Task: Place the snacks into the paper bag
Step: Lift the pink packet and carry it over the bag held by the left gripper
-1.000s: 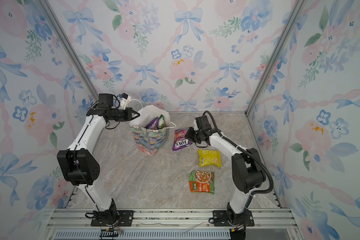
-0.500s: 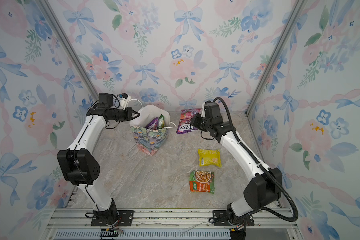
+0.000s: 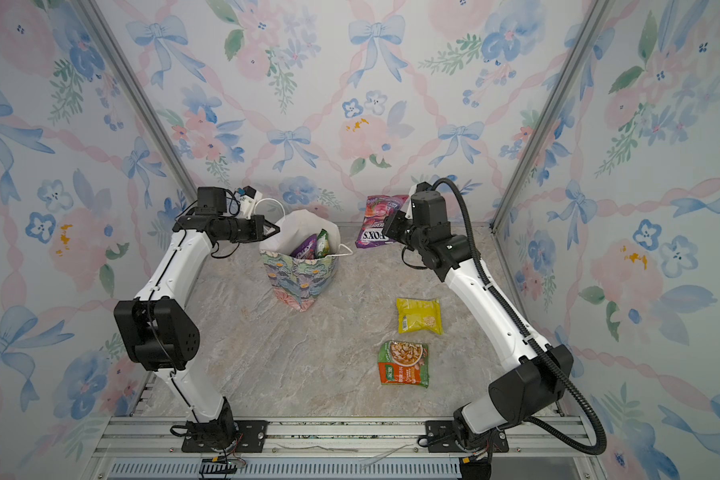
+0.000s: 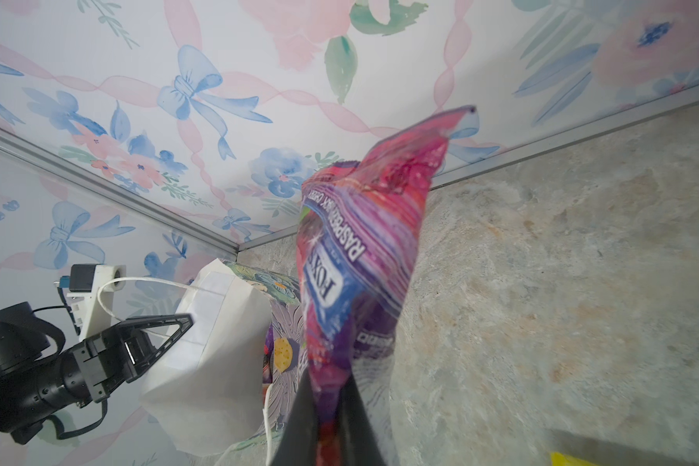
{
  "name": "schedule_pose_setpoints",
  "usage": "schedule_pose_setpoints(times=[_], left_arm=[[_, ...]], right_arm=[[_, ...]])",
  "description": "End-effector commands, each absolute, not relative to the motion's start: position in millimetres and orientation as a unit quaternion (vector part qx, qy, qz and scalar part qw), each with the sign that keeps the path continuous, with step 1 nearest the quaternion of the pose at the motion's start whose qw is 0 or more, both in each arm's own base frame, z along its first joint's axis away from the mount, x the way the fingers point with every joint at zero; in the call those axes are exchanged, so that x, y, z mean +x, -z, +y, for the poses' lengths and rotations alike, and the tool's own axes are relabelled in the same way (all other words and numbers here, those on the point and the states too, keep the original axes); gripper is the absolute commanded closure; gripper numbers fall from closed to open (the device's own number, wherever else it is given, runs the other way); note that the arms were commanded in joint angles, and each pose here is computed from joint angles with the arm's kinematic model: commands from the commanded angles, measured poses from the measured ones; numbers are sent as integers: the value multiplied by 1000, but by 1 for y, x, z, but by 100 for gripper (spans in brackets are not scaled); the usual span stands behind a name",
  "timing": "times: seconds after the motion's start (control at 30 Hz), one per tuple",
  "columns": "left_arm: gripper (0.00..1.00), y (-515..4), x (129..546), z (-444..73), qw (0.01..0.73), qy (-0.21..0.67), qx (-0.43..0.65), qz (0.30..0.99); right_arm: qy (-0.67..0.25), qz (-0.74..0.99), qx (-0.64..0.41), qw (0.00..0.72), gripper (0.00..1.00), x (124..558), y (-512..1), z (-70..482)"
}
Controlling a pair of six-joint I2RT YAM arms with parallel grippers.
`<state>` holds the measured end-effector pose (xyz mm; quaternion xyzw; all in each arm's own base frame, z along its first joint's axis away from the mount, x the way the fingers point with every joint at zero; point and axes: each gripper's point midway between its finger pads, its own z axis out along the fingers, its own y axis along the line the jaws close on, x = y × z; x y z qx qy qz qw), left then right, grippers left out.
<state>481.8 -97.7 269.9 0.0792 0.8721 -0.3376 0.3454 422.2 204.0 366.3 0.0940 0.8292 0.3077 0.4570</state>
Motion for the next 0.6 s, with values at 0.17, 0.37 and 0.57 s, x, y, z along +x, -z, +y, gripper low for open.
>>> schedule_pose_setpoints(times=[0.17, 0.37, 0.57], left_arm=[[100, -281, 476, -95, 355, 339, 84, 867], [100, -280, 476, -96, 355, 339, 84, 867], [100, -280, 476, -94, 355, 337, 83, 868]], right_arm=[[-332, 780, 50, 527, 100, 412, -441, 232], [-340, 768, 10, 543, 100, 407, -458, 272], [-353, 769, -18, 532, 100, 411, -453, 318]])
